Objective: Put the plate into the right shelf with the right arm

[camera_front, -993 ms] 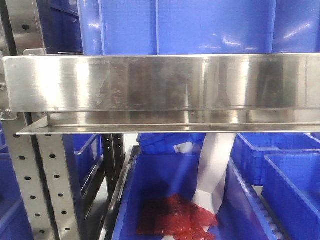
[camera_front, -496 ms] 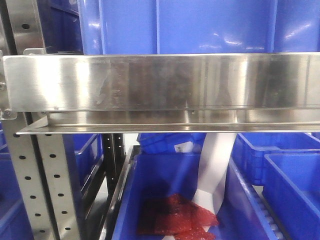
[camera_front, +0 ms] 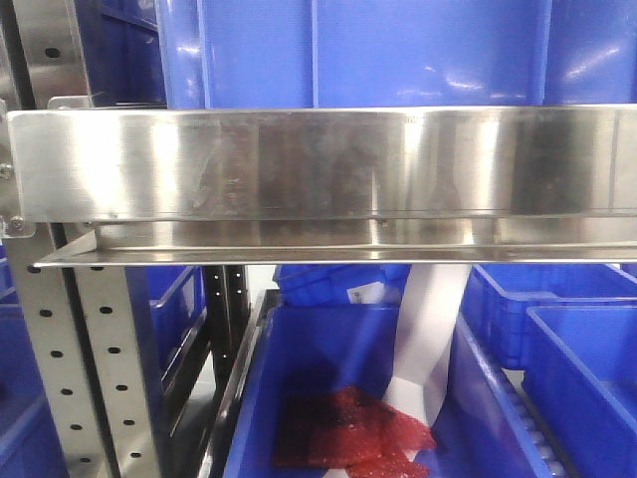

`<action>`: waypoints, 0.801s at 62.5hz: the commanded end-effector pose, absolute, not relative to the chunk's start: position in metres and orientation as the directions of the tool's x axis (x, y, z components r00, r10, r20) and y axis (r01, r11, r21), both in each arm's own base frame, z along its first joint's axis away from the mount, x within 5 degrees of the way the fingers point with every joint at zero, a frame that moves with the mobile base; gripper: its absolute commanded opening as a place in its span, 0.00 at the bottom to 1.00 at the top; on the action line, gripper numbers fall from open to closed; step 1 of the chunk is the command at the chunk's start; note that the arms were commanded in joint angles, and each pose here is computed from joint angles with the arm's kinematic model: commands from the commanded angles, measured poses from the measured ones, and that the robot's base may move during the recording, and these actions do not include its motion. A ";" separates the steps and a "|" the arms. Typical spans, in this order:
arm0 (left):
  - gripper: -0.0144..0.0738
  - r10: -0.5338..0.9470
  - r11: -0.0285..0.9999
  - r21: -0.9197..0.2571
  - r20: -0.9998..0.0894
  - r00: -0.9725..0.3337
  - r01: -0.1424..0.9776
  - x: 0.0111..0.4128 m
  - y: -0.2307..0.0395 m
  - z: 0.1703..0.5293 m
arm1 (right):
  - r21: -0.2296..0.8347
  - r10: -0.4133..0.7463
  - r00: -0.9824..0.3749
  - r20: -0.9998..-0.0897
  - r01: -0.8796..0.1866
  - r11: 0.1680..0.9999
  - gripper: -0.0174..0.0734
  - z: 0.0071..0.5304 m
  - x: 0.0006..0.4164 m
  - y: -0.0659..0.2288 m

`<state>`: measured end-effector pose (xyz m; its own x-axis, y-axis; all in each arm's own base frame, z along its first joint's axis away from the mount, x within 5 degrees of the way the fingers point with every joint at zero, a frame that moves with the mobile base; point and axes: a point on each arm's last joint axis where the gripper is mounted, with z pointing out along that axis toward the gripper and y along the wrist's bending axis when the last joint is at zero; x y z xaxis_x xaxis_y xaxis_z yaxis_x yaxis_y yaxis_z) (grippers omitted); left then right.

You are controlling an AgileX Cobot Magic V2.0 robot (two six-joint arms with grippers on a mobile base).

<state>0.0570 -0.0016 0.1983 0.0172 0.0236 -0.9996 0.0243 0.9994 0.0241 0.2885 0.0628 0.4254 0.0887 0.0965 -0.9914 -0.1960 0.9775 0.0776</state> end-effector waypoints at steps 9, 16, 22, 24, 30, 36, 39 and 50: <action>0.02 0.007 1.000 0.008 -0.994 0.106 0.013 0.056 -0.001 0.203 | 0.126 0.144 0.268 -0.953 -0.082 0.989 0.25 0.463 0.258 0.022; 0.02 0.007 1.000 0.008 -0.994 0.106 0.013 0.056 -0.001 0.203 | 0.123 0.131 0.202 -0.971 -0.053 0.991 0.25 0.453 0.244 0.012; 0.02 0.007 1.000 0.008 -0.994 0.106 0.013 0.056 -0.001 0.203 | 0.121 0.126 0.133 -0.983 -0.044 0.992 0.25 0.437 0.230 0.009; 0.02 0.007 1.000 0.008 -0.994 0.106 0.013 0.056 -0.001 0.203 | 0.121 0.126 0.129 -0.984 -0.044 0.992 0.25 0.434 0.223 0.009; 0.02 0.007 1.000 0.008 -0.994 0.106 0.013 0.056 -0.001 0.203 | 0.122 0.125 0.138 -0.982 -0.034 0.992 0.25 0.415 0.201 0.007; 0.02 0.007 1.000 0.008 -0.994 0.106 0.013 0.056 -0.001 0.203 | 0.123 0.124 0.172 -0.977 -0.015 0.992 0.25 0.391 0.178 0.004; 0.02 0.007 1.000 0.008 -0.994 0.106 0.013 0.056 -0.001 0.203 | 0.123 0.122 0.178 -0.977 -0.005 0.992 0.25 0.376 0.169 0.002; 0.02 0.007 1.000 0.008 -0.994 0.106 0.013 0.056 -0.001 0.203 | 0.123 0.121 0.181 -0.976 -0.002 0.992 0.25 0.328 0.121 0.000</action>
